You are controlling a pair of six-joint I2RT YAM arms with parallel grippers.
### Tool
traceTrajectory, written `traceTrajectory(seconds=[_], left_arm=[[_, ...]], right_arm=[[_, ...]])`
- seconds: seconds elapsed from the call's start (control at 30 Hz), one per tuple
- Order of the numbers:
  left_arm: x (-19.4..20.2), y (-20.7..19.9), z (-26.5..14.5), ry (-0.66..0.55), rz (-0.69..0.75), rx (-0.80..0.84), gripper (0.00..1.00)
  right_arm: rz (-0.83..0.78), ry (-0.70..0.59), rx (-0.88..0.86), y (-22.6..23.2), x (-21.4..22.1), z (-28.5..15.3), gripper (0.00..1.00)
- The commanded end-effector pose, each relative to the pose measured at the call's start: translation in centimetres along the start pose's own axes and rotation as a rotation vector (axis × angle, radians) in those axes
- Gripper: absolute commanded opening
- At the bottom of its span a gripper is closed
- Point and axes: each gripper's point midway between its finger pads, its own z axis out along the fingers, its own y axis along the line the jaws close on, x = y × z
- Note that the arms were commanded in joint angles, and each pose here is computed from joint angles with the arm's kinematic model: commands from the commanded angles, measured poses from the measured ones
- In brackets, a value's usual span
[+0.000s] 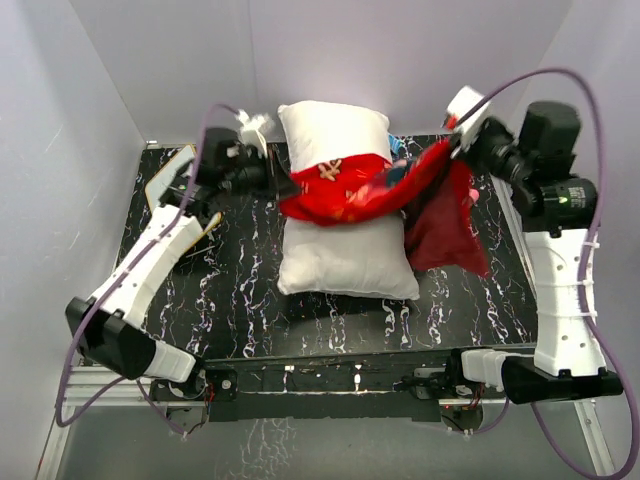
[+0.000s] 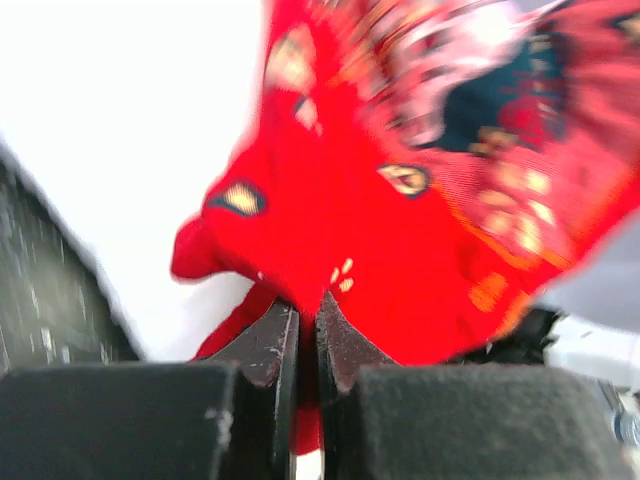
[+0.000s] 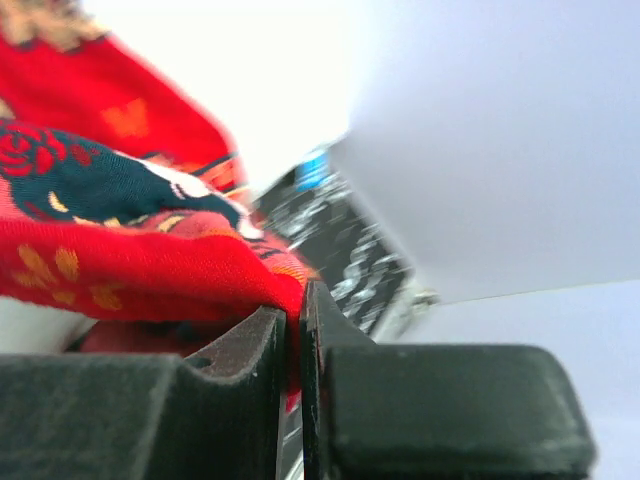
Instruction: Put the pillow into the pillowcase
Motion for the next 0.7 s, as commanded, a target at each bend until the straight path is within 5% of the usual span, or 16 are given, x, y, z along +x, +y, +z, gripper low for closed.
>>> traceTrajectory(seconds=[0.0, 0.17, 0.4, 0.67], left_arm=[[-12.1, -12.2, -12.5, -0.465, 0.238, 0.209, 0.0], [-14.5, -18.6, -21.5, -0.723, 0.343, 0.339, 0.0], [-13.2, -23.2, -25.2, -0.722, 0.392, 0.549, 0.0], [-11.5, -26.5, -28.7, -0.728, 0.455, 0.715, 0.0]], right_arm=[[-0.04, -0.309, 0.521, -11.5, -12.3, -8.2, 0.08], [-0.05, -0.477, 0.674, -13.9, -18.6, -14.8, 0.08], [-0.107, -0.628, 0.749, -12.7, -23.4, -21.8, 0.08], [-0.166, -0.707, 0.702, -9.7, -25.4, -25.0, 0.08]])
